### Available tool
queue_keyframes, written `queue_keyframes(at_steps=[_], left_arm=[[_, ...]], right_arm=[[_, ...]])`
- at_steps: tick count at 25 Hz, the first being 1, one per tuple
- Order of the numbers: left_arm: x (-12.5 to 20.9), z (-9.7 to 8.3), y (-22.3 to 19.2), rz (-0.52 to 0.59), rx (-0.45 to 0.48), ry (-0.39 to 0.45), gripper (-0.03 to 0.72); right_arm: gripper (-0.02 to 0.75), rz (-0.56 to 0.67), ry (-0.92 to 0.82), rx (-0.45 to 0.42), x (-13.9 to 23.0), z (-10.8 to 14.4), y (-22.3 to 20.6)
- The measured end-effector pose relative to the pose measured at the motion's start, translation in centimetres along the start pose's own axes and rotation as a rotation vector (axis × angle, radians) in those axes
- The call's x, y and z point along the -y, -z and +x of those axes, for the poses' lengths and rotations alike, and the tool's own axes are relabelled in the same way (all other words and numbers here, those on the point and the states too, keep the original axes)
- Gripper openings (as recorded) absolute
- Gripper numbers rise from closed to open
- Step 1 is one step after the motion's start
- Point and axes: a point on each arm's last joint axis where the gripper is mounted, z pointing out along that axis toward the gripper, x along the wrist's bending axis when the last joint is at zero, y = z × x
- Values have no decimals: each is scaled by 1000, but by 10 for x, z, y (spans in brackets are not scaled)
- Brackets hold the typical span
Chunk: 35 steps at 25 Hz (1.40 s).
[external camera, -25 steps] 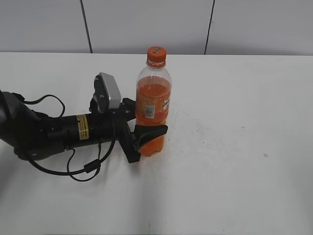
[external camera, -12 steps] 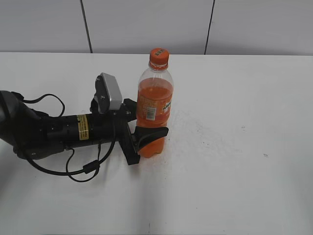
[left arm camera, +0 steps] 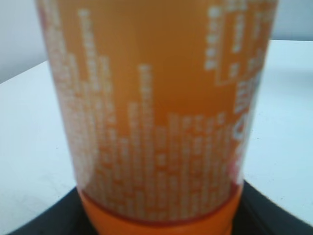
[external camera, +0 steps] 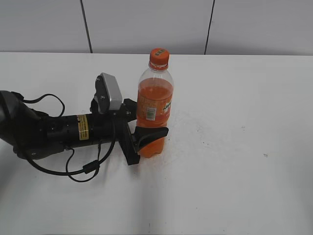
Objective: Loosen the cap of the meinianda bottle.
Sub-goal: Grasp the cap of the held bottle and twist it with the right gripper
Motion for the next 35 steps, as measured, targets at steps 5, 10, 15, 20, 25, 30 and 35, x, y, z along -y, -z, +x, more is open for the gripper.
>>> queue_keyframes(at_steps=[5,10,15,20,25,30,35], left_arm=[[0,0,0,0,0,-1,397],[0,0,0,0,0,-1,397],[0,0,0,0,0,-1,397],[0,0,0,0,0,-1,397],[0,1,0,-2,-6,2,397],[-1,1,0,-3,-13,5,397],[0,2,0,-3,-19,8,397]], right_arm=[[459,83,-28,-14,-24,-2,-18],[459,100,-32,-4,-42,-5,-31],[459,219,-29,-6,-74,-8,-38],[459,287,-33,-9,-124,-12,-62],[459,311,-36,-10,-168,-17,-89],[459,358,-39,-13,-194,-21,-125],[459,412,-42,-17,-216,-25,-163]])
